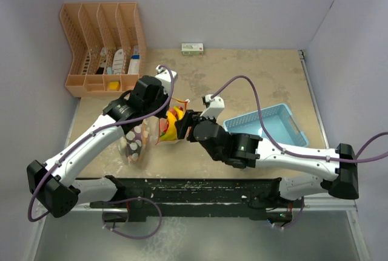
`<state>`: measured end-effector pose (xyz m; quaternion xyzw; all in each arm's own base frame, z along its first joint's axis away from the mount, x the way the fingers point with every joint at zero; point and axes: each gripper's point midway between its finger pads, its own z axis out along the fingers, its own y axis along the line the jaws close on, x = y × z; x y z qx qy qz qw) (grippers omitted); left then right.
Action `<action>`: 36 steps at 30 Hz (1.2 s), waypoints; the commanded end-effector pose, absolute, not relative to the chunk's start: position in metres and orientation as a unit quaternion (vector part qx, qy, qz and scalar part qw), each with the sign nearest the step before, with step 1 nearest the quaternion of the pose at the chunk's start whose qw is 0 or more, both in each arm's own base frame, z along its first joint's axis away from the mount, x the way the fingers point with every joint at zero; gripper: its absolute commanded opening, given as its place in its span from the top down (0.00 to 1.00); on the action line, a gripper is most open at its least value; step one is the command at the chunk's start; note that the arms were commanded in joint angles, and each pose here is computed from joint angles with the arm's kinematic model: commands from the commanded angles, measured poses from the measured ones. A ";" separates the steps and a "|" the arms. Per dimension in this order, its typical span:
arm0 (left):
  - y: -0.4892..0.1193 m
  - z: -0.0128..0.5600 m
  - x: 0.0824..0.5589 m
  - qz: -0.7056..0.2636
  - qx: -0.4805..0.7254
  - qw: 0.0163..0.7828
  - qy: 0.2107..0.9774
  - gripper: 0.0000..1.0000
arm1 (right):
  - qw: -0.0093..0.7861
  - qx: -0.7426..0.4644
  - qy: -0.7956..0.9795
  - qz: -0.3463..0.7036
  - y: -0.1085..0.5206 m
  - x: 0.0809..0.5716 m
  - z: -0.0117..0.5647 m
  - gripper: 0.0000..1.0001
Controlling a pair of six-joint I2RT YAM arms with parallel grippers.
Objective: Place the food in the zip-top bag and seal the zipper
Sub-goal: Place the fake fruit in the zipper food storage bag, then adjust the zipper food storage bag at the center of the board.
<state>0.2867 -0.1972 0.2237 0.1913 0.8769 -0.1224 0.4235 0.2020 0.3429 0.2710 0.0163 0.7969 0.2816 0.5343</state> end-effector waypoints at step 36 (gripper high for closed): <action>-0.240 0.243 0.198 -0.351 0.290 0.388 0.801 0.73 | 0.434 -0.297 0.780 0.339 0.335 0.234 0.240 1.00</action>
